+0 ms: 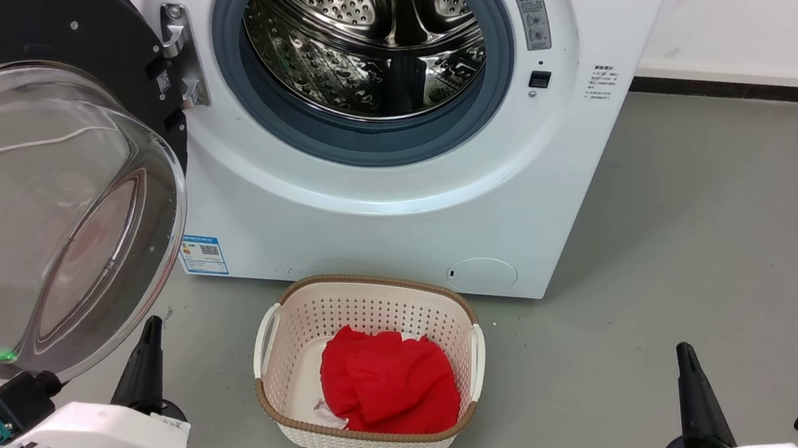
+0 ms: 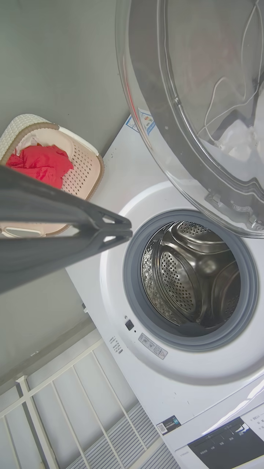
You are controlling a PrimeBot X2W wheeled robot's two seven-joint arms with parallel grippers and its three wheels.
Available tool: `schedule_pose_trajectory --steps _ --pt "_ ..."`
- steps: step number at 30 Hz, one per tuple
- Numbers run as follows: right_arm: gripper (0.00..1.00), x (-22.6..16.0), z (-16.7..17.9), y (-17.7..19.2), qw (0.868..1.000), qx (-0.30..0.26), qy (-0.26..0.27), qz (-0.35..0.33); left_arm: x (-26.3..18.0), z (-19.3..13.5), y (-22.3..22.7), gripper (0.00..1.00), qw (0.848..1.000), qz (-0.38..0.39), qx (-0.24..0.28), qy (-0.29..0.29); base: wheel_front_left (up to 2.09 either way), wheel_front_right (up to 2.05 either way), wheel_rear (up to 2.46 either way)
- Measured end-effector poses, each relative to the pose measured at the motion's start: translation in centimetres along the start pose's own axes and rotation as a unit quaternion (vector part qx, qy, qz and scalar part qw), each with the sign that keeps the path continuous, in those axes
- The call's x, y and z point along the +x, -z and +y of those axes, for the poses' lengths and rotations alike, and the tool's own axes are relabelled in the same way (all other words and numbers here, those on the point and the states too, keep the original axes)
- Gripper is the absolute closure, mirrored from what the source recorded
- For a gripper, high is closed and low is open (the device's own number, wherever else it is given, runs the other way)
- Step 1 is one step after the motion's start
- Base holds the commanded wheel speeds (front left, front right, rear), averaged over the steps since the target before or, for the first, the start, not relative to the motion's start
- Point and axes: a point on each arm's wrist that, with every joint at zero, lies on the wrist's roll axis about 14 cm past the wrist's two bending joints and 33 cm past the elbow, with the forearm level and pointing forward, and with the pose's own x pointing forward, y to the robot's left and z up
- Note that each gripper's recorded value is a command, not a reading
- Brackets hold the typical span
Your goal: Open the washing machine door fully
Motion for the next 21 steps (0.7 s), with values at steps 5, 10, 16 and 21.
schedule_pose_trajectory --steps 5,10,16,21 --pt "1.00 0.35 -0.01 -0.22 0.999 0.034 0.001 -0.002 0.18 0.01 0.15 1.00 0.999 0.005 -0.035 -0.001 0.00 0.00 0.00" --pt "1.00 0.41 -0.31 -0.13 0.998 0.067 0.006 0.000 0.38 -0.04 0.21 1.00 0.998 0.008 -0.068 -0.002 0.00 0.00 0.00" --pt "1.00 0.66 -0.34 -0.26 0.995 0.097 0.007 -0.002 0.49 0.01 0.38 1.00 0.995 0.013 -0.099 -0.004 0.00 0.00 0.00" --pt "1.00 0.84 -0.44 -0.32 0.992 0.126 0.008 -0.002 0.76 -0.16 0.34 1.00 0.992 0.015 -0.129 -0.002 0.00 0.00 0.00"
